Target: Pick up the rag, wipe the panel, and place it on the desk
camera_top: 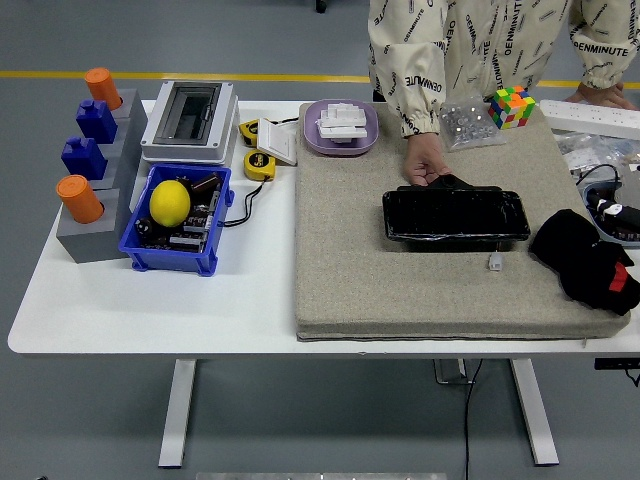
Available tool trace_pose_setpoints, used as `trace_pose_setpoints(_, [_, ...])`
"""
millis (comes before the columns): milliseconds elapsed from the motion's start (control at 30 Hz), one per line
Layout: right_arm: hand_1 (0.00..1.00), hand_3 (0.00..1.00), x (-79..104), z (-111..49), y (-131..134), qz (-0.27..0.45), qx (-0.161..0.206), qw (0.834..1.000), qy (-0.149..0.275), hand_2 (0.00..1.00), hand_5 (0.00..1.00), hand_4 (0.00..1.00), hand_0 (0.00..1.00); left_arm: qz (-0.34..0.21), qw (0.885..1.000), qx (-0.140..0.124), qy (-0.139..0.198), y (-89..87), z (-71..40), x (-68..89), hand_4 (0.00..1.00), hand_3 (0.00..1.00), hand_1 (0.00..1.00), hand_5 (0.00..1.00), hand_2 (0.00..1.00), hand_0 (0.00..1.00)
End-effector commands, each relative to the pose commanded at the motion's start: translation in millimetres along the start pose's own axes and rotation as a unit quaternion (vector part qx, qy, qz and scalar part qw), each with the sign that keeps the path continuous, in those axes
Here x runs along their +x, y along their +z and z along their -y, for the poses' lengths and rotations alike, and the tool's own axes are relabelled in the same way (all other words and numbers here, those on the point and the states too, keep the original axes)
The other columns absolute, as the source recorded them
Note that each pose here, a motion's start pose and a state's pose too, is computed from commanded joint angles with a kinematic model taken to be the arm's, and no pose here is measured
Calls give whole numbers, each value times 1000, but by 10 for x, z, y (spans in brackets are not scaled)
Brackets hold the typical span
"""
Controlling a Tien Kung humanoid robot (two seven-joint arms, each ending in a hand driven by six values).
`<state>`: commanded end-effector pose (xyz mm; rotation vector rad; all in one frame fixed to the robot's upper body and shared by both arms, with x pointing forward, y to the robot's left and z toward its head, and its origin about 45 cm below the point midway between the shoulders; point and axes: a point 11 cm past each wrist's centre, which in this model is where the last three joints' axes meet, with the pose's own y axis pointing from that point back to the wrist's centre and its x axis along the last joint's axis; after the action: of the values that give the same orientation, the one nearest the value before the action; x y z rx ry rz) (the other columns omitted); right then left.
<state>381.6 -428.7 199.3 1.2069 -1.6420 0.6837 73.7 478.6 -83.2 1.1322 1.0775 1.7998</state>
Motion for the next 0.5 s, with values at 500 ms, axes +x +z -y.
trace_pose_setpoints(500, [819, 848, -341, -124, 57, 25, -13, 999, -38, 868, 750, 998, 881, 0, 1000, -1, -1, 11, 0, -6, 625, 561, 641, 437, 655, 611])
